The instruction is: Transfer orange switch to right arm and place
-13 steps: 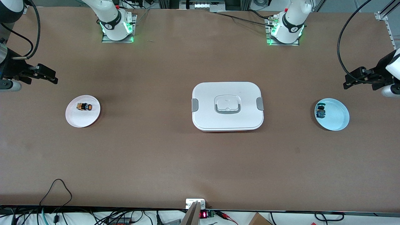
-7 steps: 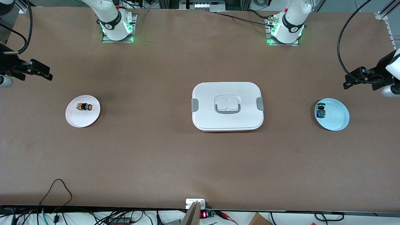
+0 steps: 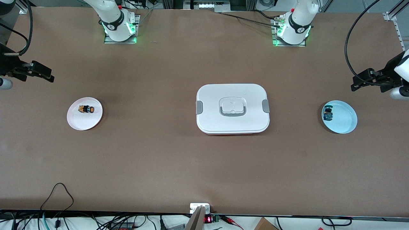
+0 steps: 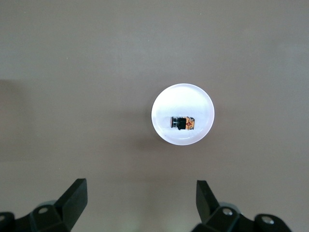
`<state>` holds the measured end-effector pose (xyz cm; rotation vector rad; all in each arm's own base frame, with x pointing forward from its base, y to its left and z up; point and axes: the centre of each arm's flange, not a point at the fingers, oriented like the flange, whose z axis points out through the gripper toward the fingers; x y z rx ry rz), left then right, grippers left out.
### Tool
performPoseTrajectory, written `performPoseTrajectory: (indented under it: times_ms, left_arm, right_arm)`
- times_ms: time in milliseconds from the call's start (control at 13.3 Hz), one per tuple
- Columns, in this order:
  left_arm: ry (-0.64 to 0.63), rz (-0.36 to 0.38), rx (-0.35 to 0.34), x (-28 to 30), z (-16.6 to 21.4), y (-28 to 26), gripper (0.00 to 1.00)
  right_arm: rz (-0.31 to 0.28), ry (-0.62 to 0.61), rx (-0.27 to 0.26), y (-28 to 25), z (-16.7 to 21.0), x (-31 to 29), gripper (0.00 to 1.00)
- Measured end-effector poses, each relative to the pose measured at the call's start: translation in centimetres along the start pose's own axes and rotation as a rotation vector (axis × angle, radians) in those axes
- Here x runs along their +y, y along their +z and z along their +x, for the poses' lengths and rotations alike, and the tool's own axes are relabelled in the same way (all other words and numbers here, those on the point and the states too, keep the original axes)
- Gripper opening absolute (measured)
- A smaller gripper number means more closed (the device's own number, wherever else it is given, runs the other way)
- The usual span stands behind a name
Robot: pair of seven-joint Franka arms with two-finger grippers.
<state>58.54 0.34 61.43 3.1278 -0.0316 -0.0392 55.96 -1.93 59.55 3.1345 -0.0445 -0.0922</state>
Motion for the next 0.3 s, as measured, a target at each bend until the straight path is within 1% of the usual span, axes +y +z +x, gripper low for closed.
performPoseTrajectory:
  times_ms: [300]
  left_arm:
    - [0.000, 0.000, 0.000, 0.00, 0.01, 0.01, 1.00]
  right_arm:
    - [0.000, -0.009, -0.016, 0.11, -0.18, 0.16, 1.00]
